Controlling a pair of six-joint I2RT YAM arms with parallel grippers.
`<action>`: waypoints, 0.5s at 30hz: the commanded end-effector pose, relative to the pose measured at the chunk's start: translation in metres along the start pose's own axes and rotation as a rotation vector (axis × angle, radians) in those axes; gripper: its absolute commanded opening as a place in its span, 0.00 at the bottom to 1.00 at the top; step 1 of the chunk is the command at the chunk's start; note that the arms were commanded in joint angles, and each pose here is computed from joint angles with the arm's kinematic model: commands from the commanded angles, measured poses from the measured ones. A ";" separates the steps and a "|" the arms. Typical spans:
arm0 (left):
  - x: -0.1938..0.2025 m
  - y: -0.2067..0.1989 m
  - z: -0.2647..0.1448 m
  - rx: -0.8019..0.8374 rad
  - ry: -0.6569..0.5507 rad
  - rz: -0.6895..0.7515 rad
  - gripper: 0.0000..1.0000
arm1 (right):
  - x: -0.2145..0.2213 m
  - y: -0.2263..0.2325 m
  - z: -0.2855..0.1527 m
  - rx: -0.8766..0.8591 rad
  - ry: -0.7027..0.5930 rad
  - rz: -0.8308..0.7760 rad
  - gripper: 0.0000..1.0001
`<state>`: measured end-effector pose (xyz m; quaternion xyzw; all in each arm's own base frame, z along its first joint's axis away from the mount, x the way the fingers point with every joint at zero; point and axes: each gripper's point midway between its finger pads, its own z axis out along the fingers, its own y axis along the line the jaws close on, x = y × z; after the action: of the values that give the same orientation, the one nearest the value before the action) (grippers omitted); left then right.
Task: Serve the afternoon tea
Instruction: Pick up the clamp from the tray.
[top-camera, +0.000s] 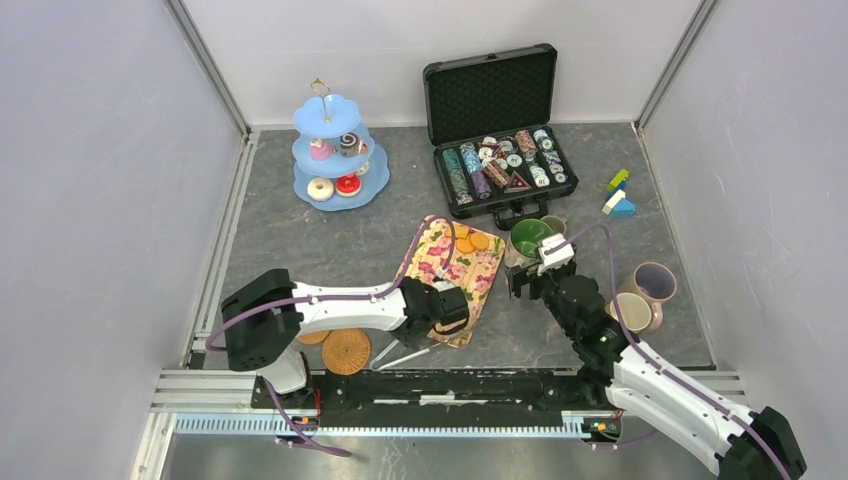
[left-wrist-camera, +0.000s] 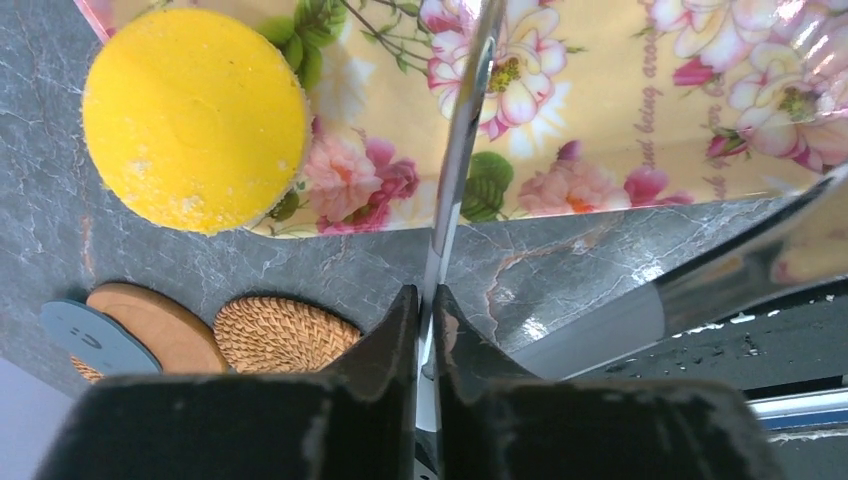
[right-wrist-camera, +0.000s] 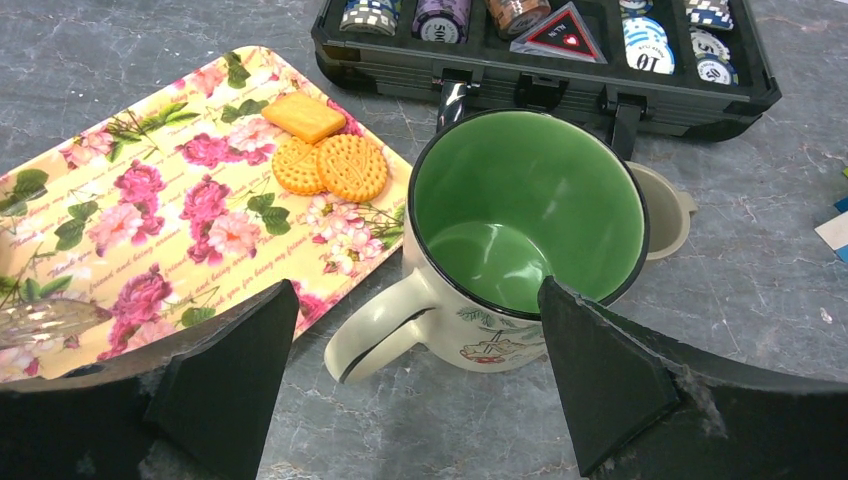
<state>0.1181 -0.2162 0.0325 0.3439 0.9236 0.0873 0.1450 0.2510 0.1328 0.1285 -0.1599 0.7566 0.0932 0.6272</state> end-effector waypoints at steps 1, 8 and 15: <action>-0.015 -0.003 -0.003 0.015 -0.059 -0.015 0.06 | -0.026 0.005 0.003 -0.023 -0.052 -0.006 0.98; -0.046 -0.007 -0.031 0.088 -0.183 -0.063 0.02 | -0.016 0.007 0.004 -0.018 0.052 0.025 0.98; -0.098 -0.007 -0.086 0.359 -0.431 -0.229 0.02 | -0.043 0.010 -0.005 -0.046 0.084 0.025 0.98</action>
<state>0.1342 -0.2489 0.0721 0.3047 0.9299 -0.0207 0.2049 0.2525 0.1385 0.1376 -0.1680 0.7895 0.0881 0.5837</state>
